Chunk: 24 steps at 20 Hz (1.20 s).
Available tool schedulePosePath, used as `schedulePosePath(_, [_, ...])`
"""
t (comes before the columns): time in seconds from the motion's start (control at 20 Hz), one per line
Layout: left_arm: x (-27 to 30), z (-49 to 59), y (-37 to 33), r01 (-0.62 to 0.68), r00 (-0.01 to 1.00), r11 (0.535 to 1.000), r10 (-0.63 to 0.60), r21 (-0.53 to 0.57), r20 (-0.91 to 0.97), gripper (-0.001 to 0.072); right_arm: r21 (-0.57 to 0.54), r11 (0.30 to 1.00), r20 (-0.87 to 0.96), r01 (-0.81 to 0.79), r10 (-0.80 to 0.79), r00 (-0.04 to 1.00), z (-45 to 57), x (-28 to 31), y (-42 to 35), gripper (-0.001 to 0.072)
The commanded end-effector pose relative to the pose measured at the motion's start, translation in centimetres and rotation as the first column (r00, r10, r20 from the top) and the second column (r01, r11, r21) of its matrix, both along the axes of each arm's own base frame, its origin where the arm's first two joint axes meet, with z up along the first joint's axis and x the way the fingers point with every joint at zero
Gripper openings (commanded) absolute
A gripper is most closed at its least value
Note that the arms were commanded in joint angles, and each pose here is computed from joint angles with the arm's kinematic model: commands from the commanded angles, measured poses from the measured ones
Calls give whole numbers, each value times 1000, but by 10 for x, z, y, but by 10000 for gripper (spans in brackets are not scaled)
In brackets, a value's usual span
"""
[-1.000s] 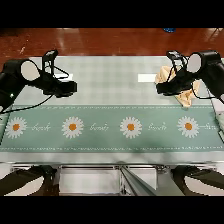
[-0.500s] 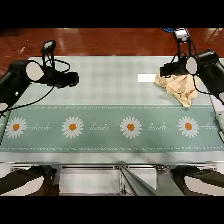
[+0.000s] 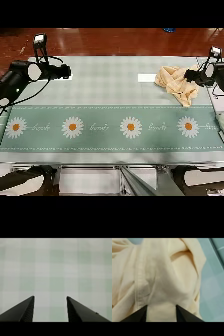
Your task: Fold the shirts.
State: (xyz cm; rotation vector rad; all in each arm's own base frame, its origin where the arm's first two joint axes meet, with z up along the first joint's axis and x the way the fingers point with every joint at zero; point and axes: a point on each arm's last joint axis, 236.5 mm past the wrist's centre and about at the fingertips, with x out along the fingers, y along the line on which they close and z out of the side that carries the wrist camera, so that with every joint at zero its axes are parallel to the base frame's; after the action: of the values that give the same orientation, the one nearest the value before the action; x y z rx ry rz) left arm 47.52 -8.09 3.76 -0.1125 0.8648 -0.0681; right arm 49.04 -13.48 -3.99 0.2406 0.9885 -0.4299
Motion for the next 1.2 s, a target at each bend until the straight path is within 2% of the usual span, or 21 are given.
schedulePosePath(0.0, [-2, -6, 3, 1, 1000, 1000, 0, 15, -20, 504, 165, 985, -78, 55, -42, 996, -43, -12, 8, 405])
schedulePosePath(0.05, [-2, -5, 3, 0, 1000, 1000, 0, 15, -20, 504, 198, 979, -95, 38, -20, 995, -50, -12, 19, 396])
schedulePosePath(0.1, [-5, -4, 4, -1, 1000, 1000, 1, 16, -29, 503, 233, 972, -102, 15, 9, 995, -54, -12, 32, 316])
schedulePosePath(0.15, [-9, -4, 6, -3, 999, 1000, 4, 19, -43, 503, 273, 962, -100, -28, 57, 993, -55, -11, 49, 162])
schedulePosePath(0.2, [-20, -6, 8, -5, 996, 1000, 7, 27, -87, 504, 306, 949, -88, -80, 112, 990, -54, -9, 64, 39])
schedulePosePath(0.25, [-36, -10, 11, -4, 988, 999, 10, 38, -152, 504, 359, 923, -66, -136, 170, 983, -47, -5, 84, 17])
schedulePosePath(0.35, [-73, -20, 18, 26, 954, 997, -2, 76, -299, 504, 437, 854, 5, -284, 313, 950, -16, 5, 122, 17])
schedulePosePath(0.45, [-107, -18, 24, 44, 915, 994, -1, 96, -404, 504, 400, 819, 88, -411, 412, 907, 40, 21, 146, 17])
schedulePosePath(0.6, [-132, 16, 20, 40, 938, 998, -18, 56, -346, 504, 213, 809, 306, -548, 478, 824, 168, 41, 168, 17])
schedulePosePath(0.75, [-169, 46, 24, 20, 974, 1000, -16, 18, -224, 504, -4, 790, 515, -613, 528, 676, 311, 20, 189, 17])
schedulePosePath(0.85, [-200, 53, 7, 22, 985, 995, -38, -98, -168, 504, -136, 772, 625, -621, 553, 550, 397, -14, 205, 17])
schedulePosePath(0.95, [-217, 57, -4, 37, 996, 982, -52, -183, -78, 504, -232, 756, 697, -612, 568, 438, 461, -51, 218, 17])
schedulePosePath(1.15, [-231, 42, -7, 37, 997, 975, -50, -217, -51, 504, -323, 678, 767, -660, 596, 237, 533, -129, 263, 17])
